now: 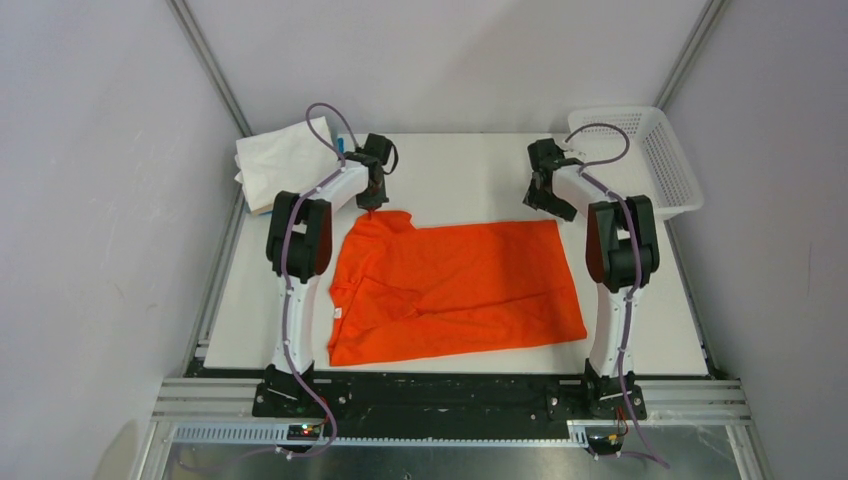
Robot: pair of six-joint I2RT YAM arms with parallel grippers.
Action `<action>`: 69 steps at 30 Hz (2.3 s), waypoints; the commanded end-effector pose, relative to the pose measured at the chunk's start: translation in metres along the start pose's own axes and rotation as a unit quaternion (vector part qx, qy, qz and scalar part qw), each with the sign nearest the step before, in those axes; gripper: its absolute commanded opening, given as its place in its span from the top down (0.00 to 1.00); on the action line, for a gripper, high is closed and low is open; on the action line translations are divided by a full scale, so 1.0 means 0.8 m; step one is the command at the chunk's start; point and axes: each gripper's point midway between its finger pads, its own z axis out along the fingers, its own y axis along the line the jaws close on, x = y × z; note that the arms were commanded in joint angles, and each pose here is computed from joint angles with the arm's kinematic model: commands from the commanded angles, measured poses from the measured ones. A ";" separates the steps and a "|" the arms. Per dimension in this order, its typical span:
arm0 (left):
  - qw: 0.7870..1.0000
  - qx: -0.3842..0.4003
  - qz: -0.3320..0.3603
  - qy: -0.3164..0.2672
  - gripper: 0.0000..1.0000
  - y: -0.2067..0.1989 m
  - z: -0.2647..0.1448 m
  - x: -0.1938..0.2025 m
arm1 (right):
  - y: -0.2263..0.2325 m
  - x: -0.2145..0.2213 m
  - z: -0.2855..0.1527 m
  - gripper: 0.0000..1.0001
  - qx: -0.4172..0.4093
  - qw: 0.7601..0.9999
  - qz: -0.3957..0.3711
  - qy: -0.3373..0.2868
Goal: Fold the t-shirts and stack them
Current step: Grab the side of the flattened tshirt furthest away from the robot with both arms, then fold the other side of the tshirt into a rectangle
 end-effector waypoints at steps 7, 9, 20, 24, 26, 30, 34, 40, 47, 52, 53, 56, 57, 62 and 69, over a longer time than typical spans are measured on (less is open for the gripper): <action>0.999 0.024 -0.011 -0.044 1.00 -0.004 -0.050 -0.036 | -0.028 0.037 0.009 0.30 0.058 0.997 -0.003 0.053; 0.999 0.023 -0.012 -0.045 1.00 -0.002 -0.053 -0.036 | -0.034 0.041 0.009 0.40 0.060 0.997 0.002 0.053; 0.997 0.053 -0.019 -0.047 1.00 -0.007 -0.074 -0.032 | -0.019 0.025 0.010 0.84 0.026 0.999 0.025 0.035; 0.996 0.062 -0.026 -0.059 1.00 -0.005 -0.093 -0.033 | -0.010 0.015 -0.005 1.00 0.009 1.000 0.019 0.018; 0.995 0.066 -0.030 -0.065 1.00 -0.002 -0.103 -0.029 | -0.008 0.011 -0.017 1.00 0.003 1.000 0.017 0.005; 0.993 0.075 -0.032 -0.080 1.00 -0.002 -0.127 -0.015 | -0.010 0.009 -0.043 1.00 -0.009 1.000 0.020 -0.013; 0.992 0.079 -0.029 -0.092 1.00 -0.004 -0.150 0.012 | -0.014 0.017 -0.066 1.00 -0.014 1.000 0.013 -0.023; 0.992 0.057 -0.028 -0.113 1.00 0.007 -0.181 0.063 | -0.020 0.038 -0.102 1.00 -0.012 0.999 -0.006 -0.033; 0.989 0.060 -0.043 -0.128 1.00 0.026 -0.207 0.120 | -0.049 0.059 -0.132 1.00 -0.017 0.999 -0.001 -0.045; 0.988 0.071 -0.042 -0.133 1.00 0.028 -0.220 0.159 | -0.067 0.078 -0.145 1.00 -0.028 0.998 -0.012 -0.046; 0.987 0.074 -0.046 -0.134 1.00 0.028 -0.222 0.164 | -0.068 0.079 -0.145 1.00 -0.030 0.998 -0.012 -0.047; 0.986 0.081 -0.055 -0.137 1.00 0.038 -0.227 0.181 | -0.077 0.087 -0.151 1.00 -0.040 0.998 -0.019 -0.049; 0.985 0.084 -0.057 -0.137 1.00 0.039 -0.228 0.185 | -0.077 0.087 -0.153 1.00 -0.044 0.998 -0.021 -0.051; 0.983 0.098 -0.065 -0.143 1.00 0.049 -0.234 0.209 | -0.089 0.095 -0.157 1.00 -0.047 0.997 -0.033 -0.055; 0.979 0.123 -0.076 -0.143 1.00 0.059 -0.239 0.232 | -0.097 0.093 -0.161 0.99 -0.051 0.994 -0.060 -0.073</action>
